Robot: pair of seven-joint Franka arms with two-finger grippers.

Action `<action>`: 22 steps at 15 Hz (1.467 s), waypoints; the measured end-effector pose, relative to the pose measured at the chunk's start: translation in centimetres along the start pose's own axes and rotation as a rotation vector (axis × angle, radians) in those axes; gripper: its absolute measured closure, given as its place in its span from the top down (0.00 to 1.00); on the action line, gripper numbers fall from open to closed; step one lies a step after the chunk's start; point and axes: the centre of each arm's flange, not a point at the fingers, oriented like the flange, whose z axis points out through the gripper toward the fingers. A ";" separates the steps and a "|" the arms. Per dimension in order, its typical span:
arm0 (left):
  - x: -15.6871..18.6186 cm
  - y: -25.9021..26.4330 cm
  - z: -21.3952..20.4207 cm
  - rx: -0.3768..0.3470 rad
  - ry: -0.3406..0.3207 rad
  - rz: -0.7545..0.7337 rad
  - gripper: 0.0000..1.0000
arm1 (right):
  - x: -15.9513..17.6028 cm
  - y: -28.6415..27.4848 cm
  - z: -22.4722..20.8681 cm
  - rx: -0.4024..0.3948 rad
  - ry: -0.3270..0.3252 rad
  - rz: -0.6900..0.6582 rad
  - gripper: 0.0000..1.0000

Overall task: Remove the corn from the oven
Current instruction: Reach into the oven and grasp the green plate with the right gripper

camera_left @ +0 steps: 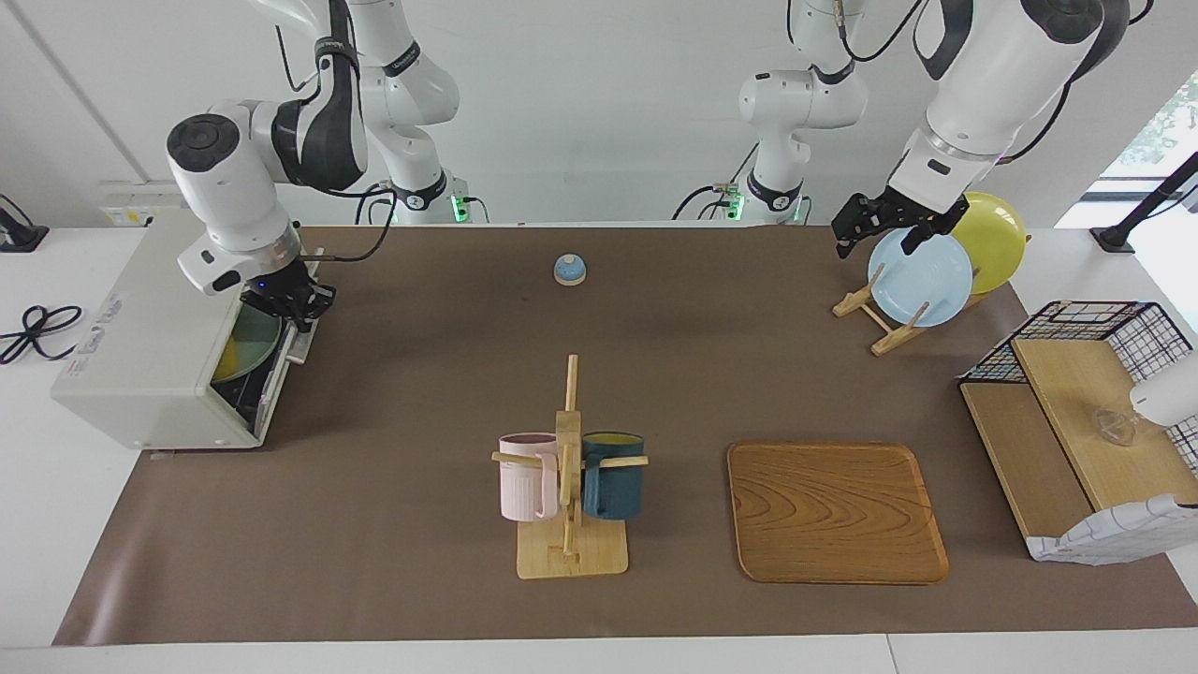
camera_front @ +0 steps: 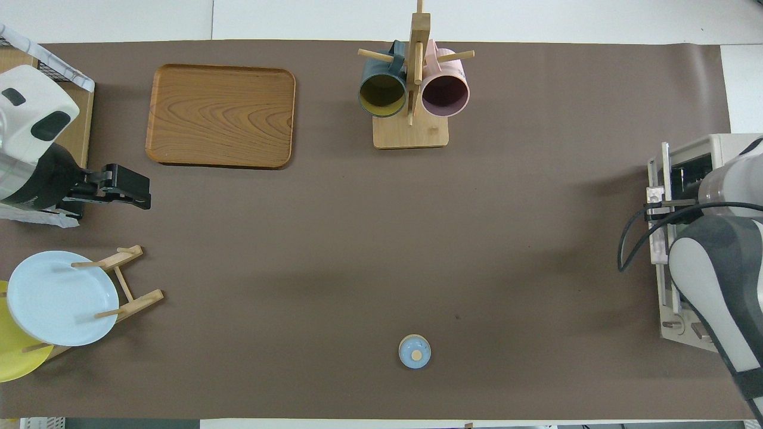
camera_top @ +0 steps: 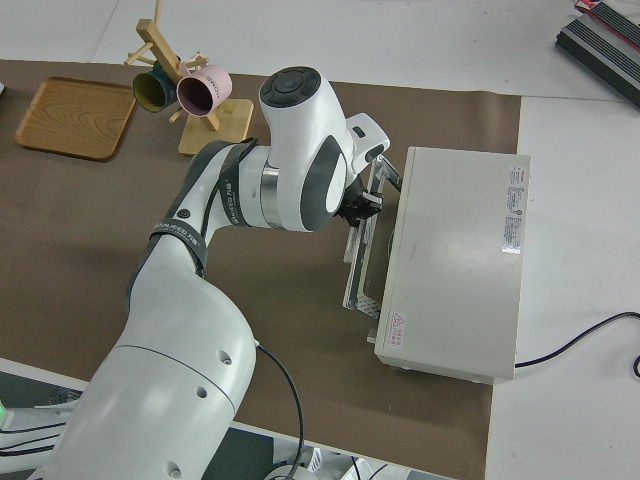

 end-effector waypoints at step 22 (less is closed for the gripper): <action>0.0 0.0 0.0 0.000 0.000 0.000 1.00 | 4.1 -10.5 8.9 0.026 0.038 0.097 0.07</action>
